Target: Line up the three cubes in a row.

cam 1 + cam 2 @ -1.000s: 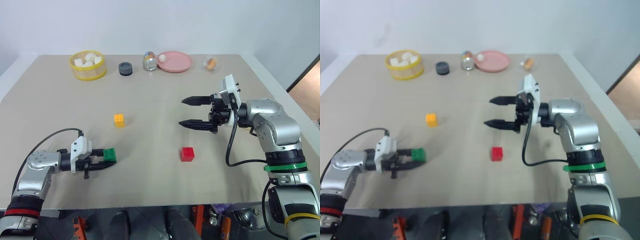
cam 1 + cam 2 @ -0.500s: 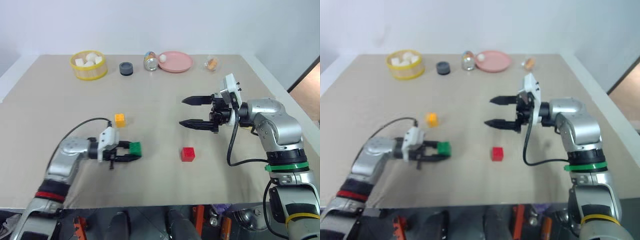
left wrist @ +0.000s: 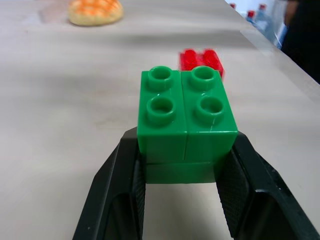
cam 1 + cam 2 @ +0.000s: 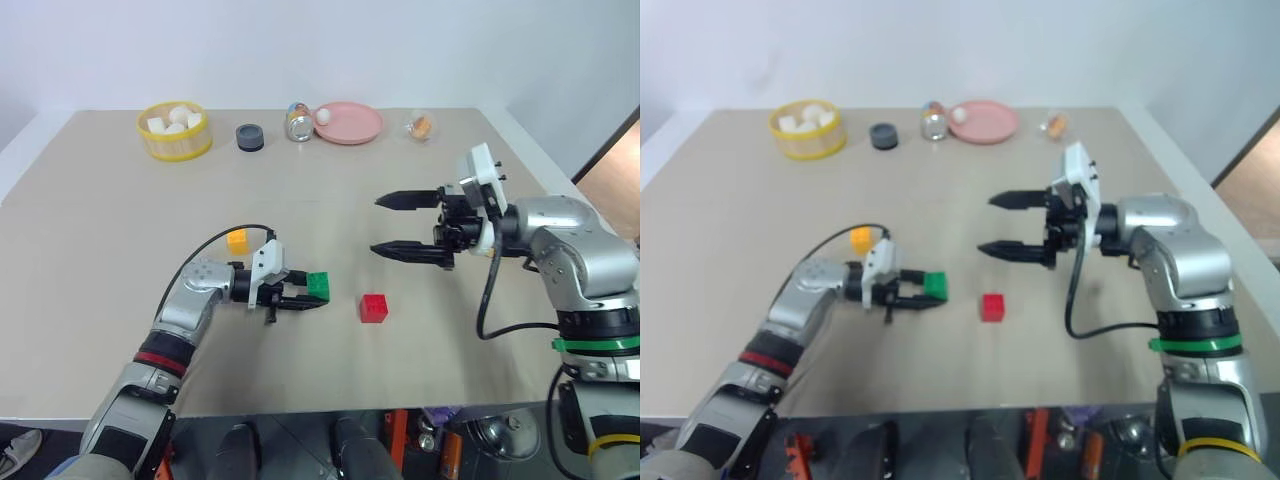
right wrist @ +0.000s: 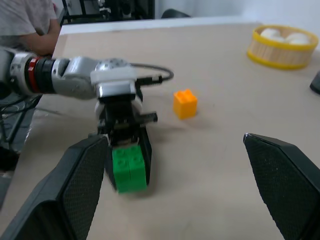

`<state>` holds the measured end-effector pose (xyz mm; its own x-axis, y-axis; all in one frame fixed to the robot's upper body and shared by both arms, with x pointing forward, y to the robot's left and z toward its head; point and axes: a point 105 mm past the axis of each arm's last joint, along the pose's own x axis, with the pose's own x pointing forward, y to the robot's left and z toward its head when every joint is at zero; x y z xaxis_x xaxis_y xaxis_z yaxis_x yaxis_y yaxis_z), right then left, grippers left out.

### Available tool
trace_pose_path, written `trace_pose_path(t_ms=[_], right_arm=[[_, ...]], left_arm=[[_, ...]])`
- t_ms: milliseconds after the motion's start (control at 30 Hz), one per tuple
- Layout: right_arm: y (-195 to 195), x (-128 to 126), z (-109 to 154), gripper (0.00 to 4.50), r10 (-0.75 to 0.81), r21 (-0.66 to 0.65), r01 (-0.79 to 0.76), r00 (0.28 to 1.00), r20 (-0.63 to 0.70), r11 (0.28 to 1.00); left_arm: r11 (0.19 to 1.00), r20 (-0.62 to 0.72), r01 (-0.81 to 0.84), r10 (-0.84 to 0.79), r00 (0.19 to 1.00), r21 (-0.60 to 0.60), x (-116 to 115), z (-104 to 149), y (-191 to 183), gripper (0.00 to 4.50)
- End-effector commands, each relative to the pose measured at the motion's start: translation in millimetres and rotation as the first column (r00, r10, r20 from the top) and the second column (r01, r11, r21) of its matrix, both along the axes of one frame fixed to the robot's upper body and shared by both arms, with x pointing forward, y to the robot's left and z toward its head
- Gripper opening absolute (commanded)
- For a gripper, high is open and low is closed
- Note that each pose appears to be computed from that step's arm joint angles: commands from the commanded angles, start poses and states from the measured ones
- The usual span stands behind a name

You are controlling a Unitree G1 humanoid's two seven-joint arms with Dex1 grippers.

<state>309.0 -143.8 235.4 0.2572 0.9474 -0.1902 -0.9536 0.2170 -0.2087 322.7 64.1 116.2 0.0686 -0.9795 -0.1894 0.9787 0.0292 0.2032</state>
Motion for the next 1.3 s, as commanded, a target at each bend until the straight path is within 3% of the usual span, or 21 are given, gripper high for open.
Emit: trace_pose_path(t_ms=[33, 467, 1300], right_arm=[[-10, -12, 8, 4.50, 0.006, -0.013, -0.005, 0.999, 0.040, 1.000], [-20, -38, -13, 4.50, 0.024, -0.068, -0.026, 0.999, -0.035, 0.997], [-24, -39, -18, 4.50, -0.031, -0.045, 0.029, 0.999, -0.043, 0.999]], left_arm=[[1.000, 0.015, 0.023, -0.023, 1.000, 0.018, -5, 1, 10, 1.35], [0.995, -0.040, 0.083, -0.080, 0.996, 0.062, -28, -12, 18, 1.35], [0.997, -0.016, 0.073, -0.072, 0.997, 0.039, -8, -13, -3, 1.35]])
